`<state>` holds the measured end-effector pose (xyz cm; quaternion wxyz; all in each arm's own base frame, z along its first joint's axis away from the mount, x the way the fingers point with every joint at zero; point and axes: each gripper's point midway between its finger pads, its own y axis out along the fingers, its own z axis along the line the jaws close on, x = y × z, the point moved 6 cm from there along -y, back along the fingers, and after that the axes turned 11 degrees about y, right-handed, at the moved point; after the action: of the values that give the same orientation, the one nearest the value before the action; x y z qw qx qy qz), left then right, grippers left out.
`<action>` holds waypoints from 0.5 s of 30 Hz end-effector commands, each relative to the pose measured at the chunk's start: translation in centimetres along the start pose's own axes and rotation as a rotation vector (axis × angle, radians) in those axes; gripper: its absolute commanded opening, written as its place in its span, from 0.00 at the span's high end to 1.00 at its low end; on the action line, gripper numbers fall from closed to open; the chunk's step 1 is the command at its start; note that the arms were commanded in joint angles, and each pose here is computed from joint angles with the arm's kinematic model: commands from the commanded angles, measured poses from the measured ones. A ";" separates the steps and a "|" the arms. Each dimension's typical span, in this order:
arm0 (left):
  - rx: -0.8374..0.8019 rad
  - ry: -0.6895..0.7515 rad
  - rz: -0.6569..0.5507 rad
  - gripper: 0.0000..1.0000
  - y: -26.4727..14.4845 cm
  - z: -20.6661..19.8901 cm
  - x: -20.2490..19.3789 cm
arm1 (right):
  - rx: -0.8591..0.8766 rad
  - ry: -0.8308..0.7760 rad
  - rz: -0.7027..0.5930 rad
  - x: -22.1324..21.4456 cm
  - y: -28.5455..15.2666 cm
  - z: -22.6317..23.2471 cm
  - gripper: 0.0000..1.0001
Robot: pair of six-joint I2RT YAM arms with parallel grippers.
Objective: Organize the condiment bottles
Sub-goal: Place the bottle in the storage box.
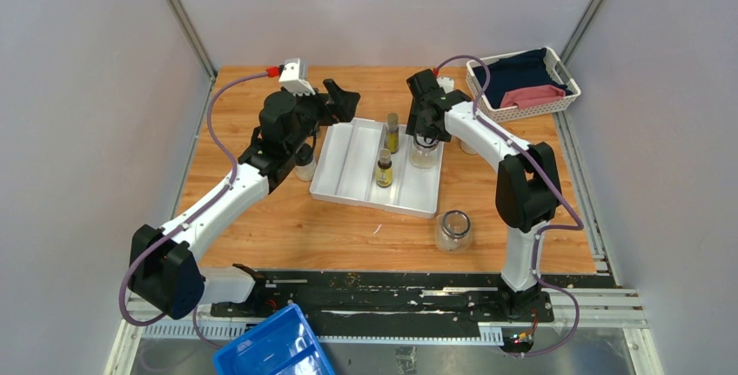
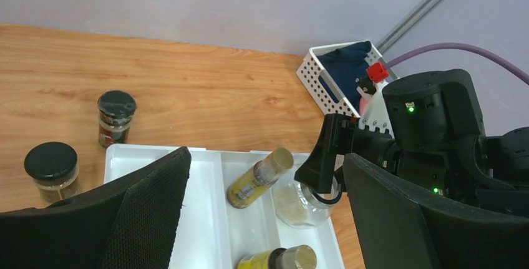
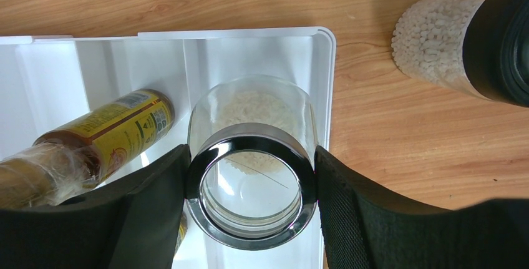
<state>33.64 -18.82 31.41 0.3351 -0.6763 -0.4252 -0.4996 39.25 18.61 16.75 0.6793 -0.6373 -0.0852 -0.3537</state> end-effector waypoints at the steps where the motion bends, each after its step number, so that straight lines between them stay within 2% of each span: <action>1: -0.018 0.005 0.018 0.05 0.0 -0.4 -0.6 | -0.010 0.003 -0.001 -0.8 -0.1 0.4 0.67; 3: -0.018 0.006 0.019 0.05 0.0 -0.4 -0.7 | -0.015 0.012 -0.003 -0.8 -0.1 0.3 0.74; 10: -0.024 0.003 0.025 0.05 0.2 -0.5 -0.8 | -0.029 0.057 -0.019 -1.0 -0.3 0.4 0.81; 15: -0.024 0.007 0.020 0.05 0.1 -0.5 -0.7 | -0.041 0.066 -0.032 -0.8 -0.3 0.3 0.82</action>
<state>33.68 -18.91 31.25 0.3355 -0.6780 -0.4225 -0.4993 39.21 18.75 16.71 0.6714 -0.6352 -0.0718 -0.3749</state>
